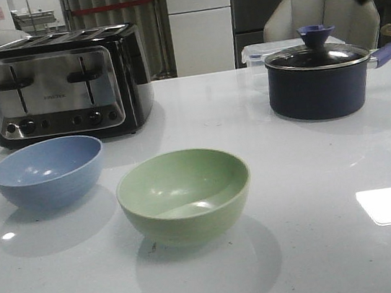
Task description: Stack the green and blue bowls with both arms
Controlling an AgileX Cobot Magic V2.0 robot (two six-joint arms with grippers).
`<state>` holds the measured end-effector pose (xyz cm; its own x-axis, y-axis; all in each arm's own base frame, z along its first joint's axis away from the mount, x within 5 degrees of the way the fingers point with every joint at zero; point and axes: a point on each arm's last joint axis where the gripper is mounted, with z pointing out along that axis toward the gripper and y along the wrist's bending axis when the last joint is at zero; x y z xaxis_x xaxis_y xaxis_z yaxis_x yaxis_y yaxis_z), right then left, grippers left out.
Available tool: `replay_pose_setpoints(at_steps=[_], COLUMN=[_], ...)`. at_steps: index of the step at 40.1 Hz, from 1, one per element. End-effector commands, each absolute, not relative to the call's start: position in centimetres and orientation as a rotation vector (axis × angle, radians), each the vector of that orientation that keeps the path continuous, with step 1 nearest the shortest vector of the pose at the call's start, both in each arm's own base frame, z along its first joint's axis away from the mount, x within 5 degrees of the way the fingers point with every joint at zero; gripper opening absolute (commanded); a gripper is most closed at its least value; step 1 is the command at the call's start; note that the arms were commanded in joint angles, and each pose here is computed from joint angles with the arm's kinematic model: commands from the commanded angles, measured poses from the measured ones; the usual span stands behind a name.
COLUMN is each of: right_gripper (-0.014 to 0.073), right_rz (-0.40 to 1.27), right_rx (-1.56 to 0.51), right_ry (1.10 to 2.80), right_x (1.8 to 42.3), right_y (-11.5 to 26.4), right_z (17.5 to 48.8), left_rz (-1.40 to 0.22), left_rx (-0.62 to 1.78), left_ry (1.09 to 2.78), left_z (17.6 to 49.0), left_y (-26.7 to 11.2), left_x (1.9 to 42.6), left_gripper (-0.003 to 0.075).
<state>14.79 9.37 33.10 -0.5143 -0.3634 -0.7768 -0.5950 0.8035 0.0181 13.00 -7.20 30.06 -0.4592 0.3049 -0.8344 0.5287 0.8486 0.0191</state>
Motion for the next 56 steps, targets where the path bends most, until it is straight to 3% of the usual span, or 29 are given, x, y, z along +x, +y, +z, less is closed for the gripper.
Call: replay_pose_setpoints(at_steps=[1, 14, 26, 40, 51, 56], right_gripper=[0.0442, 0.0442, 0.0442, 0.0442, 0.0442, 0.0442], right_rz=[0.361, 0.37, 0.371, 0.371, 0.371, 0.371], right_rx=[-0.678, -0.695, -0.697, -0.697, -0.697, -0.697], right_ry=[2.053, 2.04, 2.04, 2.04, 2.04, 2.04], right_x=[12.8, 8.3, 8.1, 8.1, 8.1, 8.1], right_y=[8.1, 5.8, 5.7, 5.7, 5.7, 5.7], right_z=[33.8, 32.2, 32.2, 32.2, 32.2, 32.2], left_rz=[-0.326, -0.28, -0.216, -0.232, -0.231, -0.224], left_rx=[0.581, 0.57, 0.338, 0.192, 0.176, 0.167], left_ry=[2.002, 2.138, 2.394, 2.547, 2.606, 2.612], left_z=[31.4, 32.8, 33.2, 29.2, 25.0, 23.3], left_y=[-7.5, -7.9, -5.9, -5.1, -5.6, -5.7], left_x=[13.4, 15.8, 23.3, 33.0, 38.1, 39.3], left_gripper=[0.0616, 0.0616, 0.0616, 0.0616, 0.0613, 0.0532])
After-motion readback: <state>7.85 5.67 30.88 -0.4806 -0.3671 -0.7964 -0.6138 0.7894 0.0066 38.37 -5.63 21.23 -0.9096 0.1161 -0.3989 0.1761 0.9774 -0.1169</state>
